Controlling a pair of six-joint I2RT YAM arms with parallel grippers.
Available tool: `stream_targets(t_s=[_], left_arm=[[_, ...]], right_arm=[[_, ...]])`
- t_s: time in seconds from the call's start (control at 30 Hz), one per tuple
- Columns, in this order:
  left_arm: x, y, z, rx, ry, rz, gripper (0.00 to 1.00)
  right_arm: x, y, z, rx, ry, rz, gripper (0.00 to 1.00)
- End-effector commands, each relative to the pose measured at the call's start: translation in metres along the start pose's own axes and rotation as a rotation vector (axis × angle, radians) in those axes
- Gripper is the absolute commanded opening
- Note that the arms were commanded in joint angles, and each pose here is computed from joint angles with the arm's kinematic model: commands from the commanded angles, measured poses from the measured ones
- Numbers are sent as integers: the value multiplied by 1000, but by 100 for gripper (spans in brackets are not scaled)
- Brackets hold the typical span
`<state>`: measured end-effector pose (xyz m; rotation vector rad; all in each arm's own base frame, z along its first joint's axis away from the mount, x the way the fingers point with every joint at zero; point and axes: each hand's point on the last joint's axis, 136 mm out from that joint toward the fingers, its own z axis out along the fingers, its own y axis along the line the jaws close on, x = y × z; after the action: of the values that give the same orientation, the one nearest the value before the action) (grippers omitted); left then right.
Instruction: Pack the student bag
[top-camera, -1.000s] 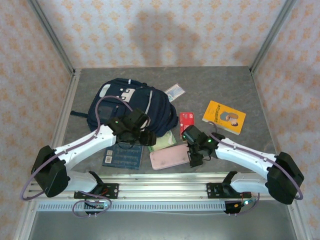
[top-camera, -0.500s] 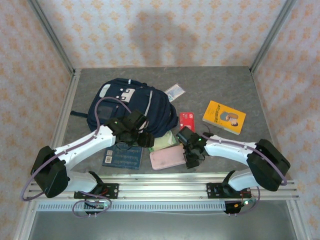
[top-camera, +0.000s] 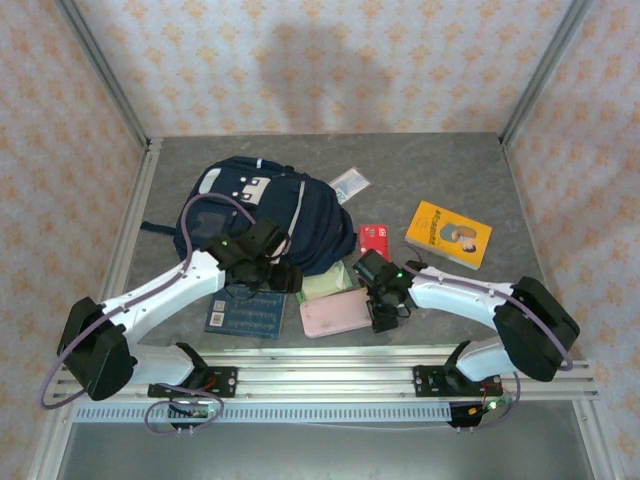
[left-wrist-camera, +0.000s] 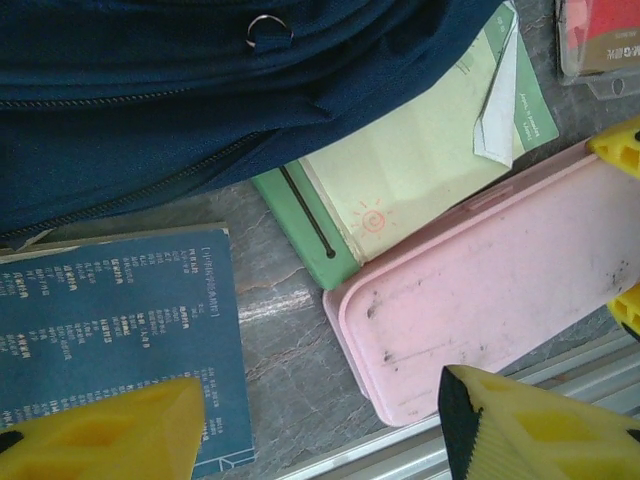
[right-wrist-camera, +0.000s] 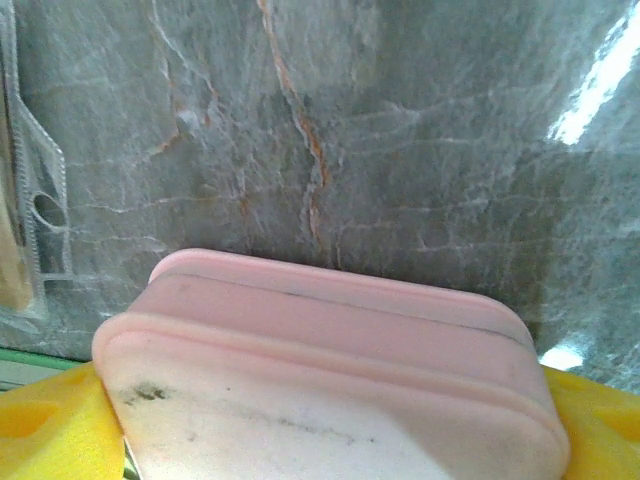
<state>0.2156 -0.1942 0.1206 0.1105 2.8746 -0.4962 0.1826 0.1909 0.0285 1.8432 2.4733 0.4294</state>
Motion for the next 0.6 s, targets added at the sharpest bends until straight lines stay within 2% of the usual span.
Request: stream_targets(t_s=[0.0,0.1,0.17,0.2,0.33,0.57], left_arm=[[-13,-4,-18,-9,-37,43,67],[-20,-14,-29,17,-55,47,81],[-26,-25,-39,67,-77,40,96],[-29,-32,-44,100,-90,36,100],[-40,-56,-61,234,-130,-3,100],[-52,-77,-71,413,-157,-72,98]], right_arm=[[-10,19,-24,-80,-35,5,79],[-14,24,-48,-115,-35,-26,79],[-17,28,-61,-140,-37,-39,78],[-18,31,-72,-179,-27,-40,77],[-23,44,-101,-281,-10,-43,74],[-23,67,-142,-420,39,-59,72]])
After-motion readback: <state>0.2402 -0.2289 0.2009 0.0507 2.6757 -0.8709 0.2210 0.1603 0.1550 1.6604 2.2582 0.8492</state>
